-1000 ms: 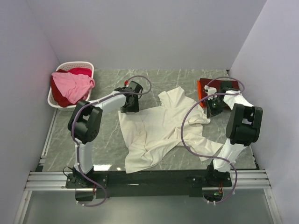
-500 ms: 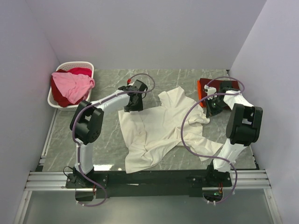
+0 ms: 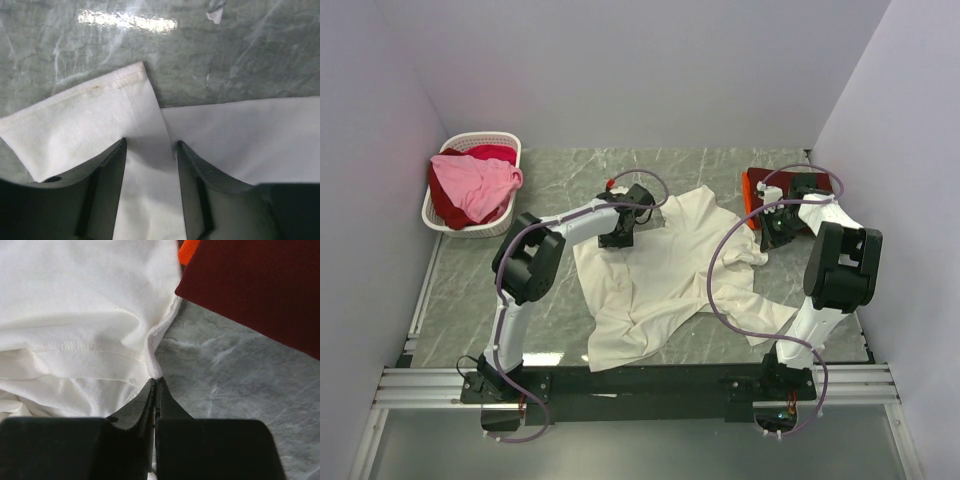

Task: Fold and stack the t-shirts
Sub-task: Flatten the tshirt out

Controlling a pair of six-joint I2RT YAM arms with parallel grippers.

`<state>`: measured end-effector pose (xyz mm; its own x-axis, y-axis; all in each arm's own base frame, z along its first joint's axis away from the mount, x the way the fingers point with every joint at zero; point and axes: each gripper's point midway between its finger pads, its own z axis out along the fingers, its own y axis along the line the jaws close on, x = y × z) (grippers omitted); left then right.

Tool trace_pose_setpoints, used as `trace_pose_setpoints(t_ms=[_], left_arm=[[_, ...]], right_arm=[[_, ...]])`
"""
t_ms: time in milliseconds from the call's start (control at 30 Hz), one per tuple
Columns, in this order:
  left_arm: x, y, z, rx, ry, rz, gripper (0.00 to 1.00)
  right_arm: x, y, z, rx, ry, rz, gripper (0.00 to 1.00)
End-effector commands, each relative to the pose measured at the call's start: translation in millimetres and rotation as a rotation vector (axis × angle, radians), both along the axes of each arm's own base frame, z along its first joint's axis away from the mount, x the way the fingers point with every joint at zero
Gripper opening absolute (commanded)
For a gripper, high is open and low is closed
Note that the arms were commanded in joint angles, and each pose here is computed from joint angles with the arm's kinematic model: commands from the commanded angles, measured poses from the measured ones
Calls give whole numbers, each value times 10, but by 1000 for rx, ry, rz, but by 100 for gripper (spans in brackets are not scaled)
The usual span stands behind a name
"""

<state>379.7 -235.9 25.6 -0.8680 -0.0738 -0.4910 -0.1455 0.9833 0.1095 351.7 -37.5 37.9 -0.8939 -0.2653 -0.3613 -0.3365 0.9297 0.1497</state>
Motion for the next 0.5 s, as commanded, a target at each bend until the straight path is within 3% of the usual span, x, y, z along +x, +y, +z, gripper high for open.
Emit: trace_pose_setpoints(t_ms=[0,100,300,467], left_arm=[[-43,154,-17,82,0,16,45],[-33,207,119,100,-36,16,33],[-55,278,370,92,-81,-17,28],[-115,353,257,21,-49,-103,13]], right_arm=[[99,-11,172,3,-71,10,0],[106,-20,176,1,-73,6,0],[115,-31,183,-1,-75,6,0],[113,-57,203,2,-79,-2,0]])
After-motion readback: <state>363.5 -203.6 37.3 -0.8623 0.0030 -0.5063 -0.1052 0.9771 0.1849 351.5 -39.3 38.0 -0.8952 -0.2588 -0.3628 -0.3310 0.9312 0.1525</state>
